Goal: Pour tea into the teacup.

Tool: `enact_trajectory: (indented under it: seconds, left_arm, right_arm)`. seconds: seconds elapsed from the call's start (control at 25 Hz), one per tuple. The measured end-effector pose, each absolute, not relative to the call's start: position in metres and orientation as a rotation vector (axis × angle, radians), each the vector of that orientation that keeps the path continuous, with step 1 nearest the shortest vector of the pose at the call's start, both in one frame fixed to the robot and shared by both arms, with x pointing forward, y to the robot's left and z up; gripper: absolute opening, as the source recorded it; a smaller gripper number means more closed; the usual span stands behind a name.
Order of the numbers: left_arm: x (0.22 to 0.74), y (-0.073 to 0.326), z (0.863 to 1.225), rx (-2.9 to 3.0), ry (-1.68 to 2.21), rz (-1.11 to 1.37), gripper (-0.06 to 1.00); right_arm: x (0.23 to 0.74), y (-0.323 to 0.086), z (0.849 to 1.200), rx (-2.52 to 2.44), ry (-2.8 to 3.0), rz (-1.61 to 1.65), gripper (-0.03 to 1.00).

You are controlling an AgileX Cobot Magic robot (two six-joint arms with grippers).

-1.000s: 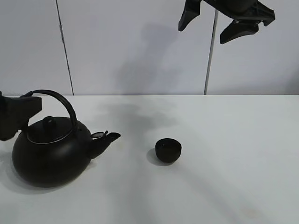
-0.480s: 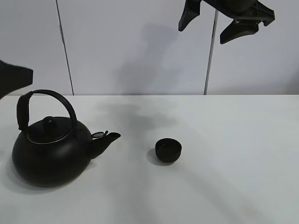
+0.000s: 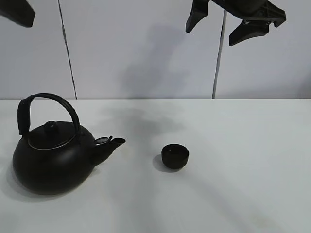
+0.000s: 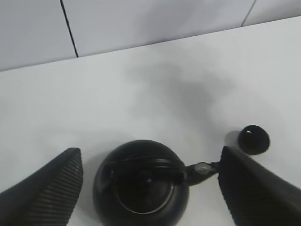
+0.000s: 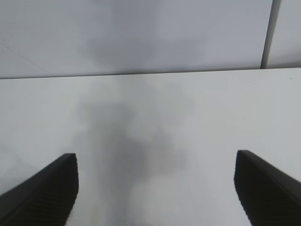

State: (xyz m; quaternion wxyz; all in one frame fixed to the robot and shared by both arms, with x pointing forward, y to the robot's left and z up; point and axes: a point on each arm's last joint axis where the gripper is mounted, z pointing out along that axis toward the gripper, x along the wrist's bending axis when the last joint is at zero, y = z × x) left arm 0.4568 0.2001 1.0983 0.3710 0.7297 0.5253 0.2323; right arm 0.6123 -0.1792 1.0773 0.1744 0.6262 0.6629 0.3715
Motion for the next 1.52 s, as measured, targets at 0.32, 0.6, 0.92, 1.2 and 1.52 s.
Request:
enact_trajectory:
  seconds: [0.32,0.6,0.92,1.2,1.52]
  left_arm:
    - [0.491,0.161,1.114,2.014,1.414,0.224,0.57]
    - [0.521,0.143,1.108,2.075,1.447,0.148,0.57]
    - [0.522,0.143,1.109,2.076,1.447,0.146,0.57]
    - [0.522,0.143,1.109,2.076,1.447,0.146,0.57]
    - [0.522,0.143,1.109,2.076,1.447,0.146,0.57]
  right_arm:
    - [0.612,-0.179,1.077,1.775,1.879,1.053,0.62]
    - [0.612,-0.179,1.077,1.775,1.879,1.053,0.62]
    - [0.605,-0.177,1.071,1.924,1.918,1.020,0.62]
    - [0.579,-0.177,1.056,2.136,2.152,0.711,0.62]
    - [0.574,-0.178,1.054,2.166,2.196,0.639,0.62]
